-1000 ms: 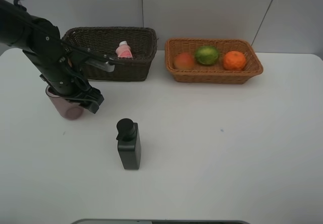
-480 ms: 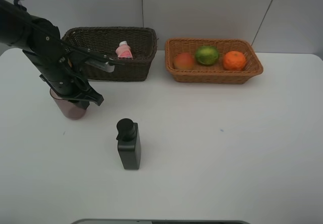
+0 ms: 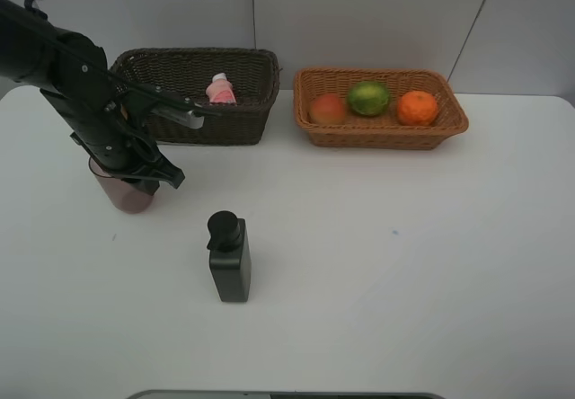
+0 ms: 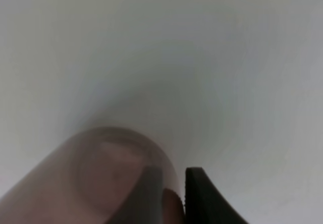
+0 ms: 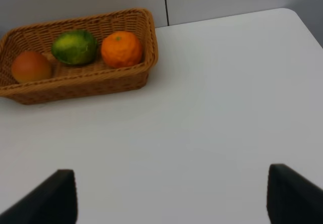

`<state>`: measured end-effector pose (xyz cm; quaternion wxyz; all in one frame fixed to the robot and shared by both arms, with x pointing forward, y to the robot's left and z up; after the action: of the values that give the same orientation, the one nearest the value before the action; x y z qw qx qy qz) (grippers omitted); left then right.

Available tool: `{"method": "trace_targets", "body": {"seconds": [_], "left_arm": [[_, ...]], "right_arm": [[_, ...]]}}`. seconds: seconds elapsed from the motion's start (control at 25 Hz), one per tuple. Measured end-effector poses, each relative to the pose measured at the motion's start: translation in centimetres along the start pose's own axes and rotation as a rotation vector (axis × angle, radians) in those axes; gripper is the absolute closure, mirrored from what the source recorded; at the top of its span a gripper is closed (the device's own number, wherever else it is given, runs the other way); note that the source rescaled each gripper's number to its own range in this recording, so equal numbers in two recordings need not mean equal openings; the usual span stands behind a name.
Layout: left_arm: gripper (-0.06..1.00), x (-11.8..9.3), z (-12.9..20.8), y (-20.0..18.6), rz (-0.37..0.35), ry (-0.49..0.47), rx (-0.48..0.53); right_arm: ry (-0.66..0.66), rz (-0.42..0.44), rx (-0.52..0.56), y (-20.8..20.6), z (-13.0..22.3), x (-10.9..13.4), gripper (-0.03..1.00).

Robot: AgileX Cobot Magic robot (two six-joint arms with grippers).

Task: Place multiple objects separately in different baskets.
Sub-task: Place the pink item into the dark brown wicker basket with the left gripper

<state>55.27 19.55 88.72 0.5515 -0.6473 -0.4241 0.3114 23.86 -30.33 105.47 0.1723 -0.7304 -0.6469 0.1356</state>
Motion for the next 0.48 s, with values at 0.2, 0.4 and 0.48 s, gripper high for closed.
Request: {"method": "trace_targets", "body": {"seconds": [0.2, 0.4, 0.48], "left_arm": [[0.94, 0.0, 0.0, 0.0, 0.0, -0.009, 0.001], [0.94, 0.1, -0.5, -1.7, 0.004, -0.115, -0.021], [0.94, 0.3, -1.4, -3.3, 0.002, -0.17, -0.05]], "right_arm": [[0.0, 0.0, 0.0, 0.0, 0.0, 0.0, 0.34], [0.0, 0.0, 0.0, 0.0, 0.0, 0.0, 0.34], [0.0, 0.0, 0.0, 0.0, 0.0, 0.0, 0.34]]}}
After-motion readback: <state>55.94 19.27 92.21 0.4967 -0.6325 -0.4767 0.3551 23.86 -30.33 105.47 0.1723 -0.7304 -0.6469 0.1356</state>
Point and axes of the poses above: a point on each arm's last joint axis where the gripper is mounted, y pointing out along that axis toward the gripper, x along the wrist's bending axis when the last joint is at zero, z = x × y, the point moved 1 cm from there along y, pointing out along that axis toward the gripper, and after that the axes turned 1 degree about -y, right-handed, at the moved point
